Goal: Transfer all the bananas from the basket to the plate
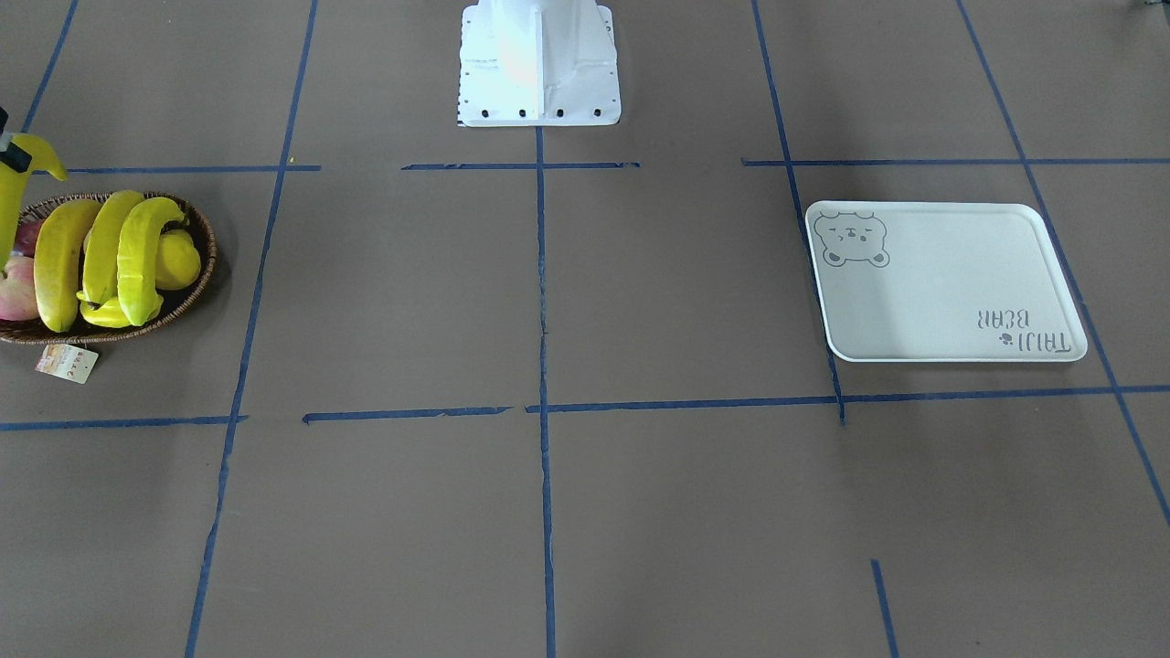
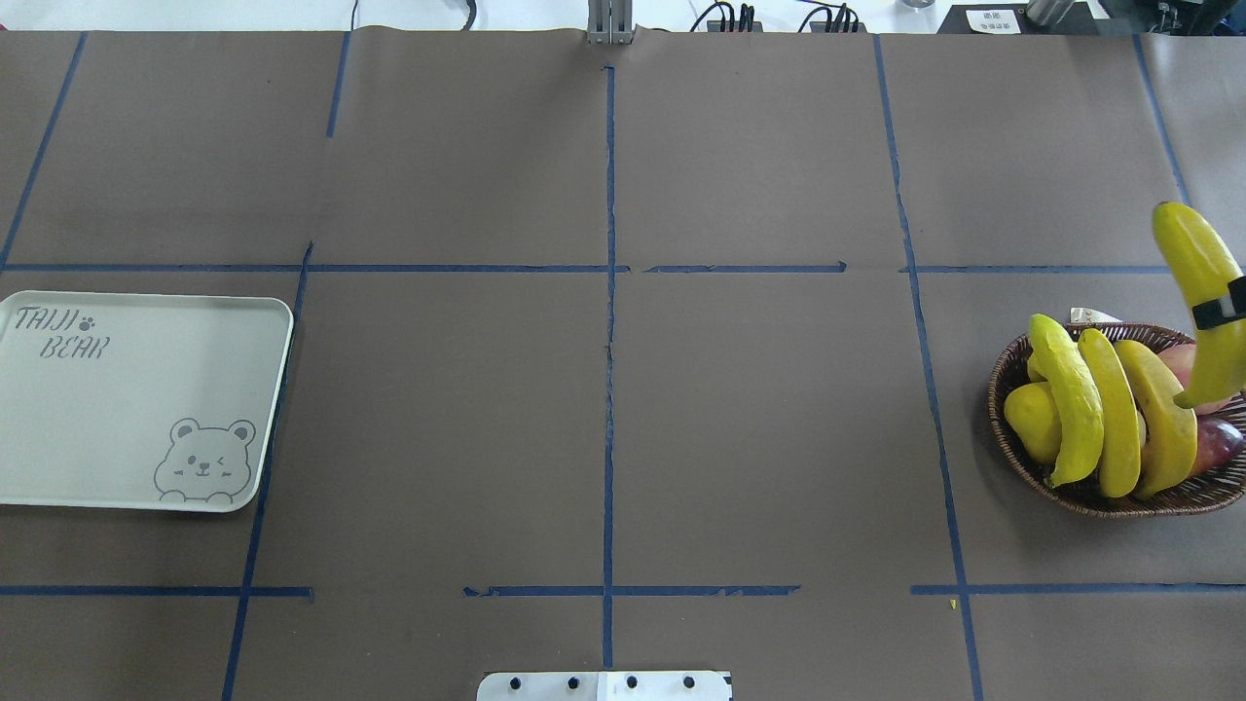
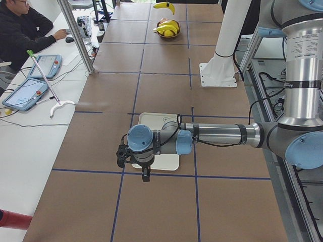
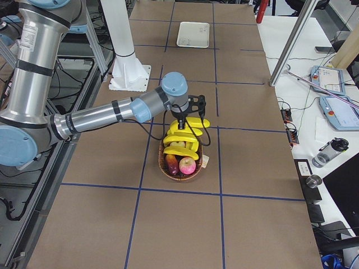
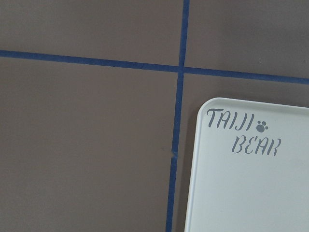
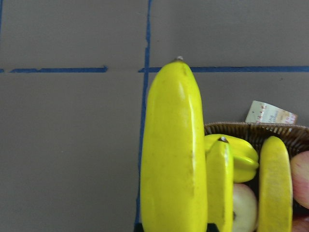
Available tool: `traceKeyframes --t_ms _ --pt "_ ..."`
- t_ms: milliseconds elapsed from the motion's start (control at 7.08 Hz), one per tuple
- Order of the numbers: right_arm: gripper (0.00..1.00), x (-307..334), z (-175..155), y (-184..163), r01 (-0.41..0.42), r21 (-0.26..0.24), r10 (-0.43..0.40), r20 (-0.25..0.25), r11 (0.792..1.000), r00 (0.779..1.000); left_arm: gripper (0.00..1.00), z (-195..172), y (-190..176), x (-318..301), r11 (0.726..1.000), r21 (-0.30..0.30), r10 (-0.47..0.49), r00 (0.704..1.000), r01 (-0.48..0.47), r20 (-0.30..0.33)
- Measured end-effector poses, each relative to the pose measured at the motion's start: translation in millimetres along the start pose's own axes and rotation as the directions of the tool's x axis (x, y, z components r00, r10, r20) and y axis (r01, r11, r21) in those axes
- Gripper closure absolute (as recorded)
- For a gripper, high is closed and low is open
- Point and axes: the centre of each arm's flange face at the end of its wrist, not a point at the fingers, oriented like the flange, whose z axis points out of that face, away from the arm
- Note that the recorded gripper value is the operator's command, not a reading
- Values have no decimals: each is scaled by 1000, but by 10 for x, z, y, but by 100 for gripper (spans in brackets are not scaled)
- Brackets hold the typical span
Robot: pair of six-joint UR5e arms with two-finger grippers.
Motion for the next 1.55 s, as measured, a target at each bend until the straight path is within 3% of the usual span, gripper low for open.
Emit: traceKeyframes --t_ms 424,706,1130,1554 --pt "98 -1445 369 -593 -44 -78 47 47 996 998 0 -107 -247 447 998 34 -49 999 49 -10" --pt "98 -2183 517 -710 -68 -72 75 102 995 992 0 69 -444 1238 995 80 -54 997 59 -53" --pt "98 -2708 864 -514 -72 8 69 200 997 977 1 450 -550 2850 986 91 -113 967 137 -230" --pt "99 -3354 1348 32 -140 74 105 348 987 932 2 567 -432 4739 968 9 -223 877 250 -425"
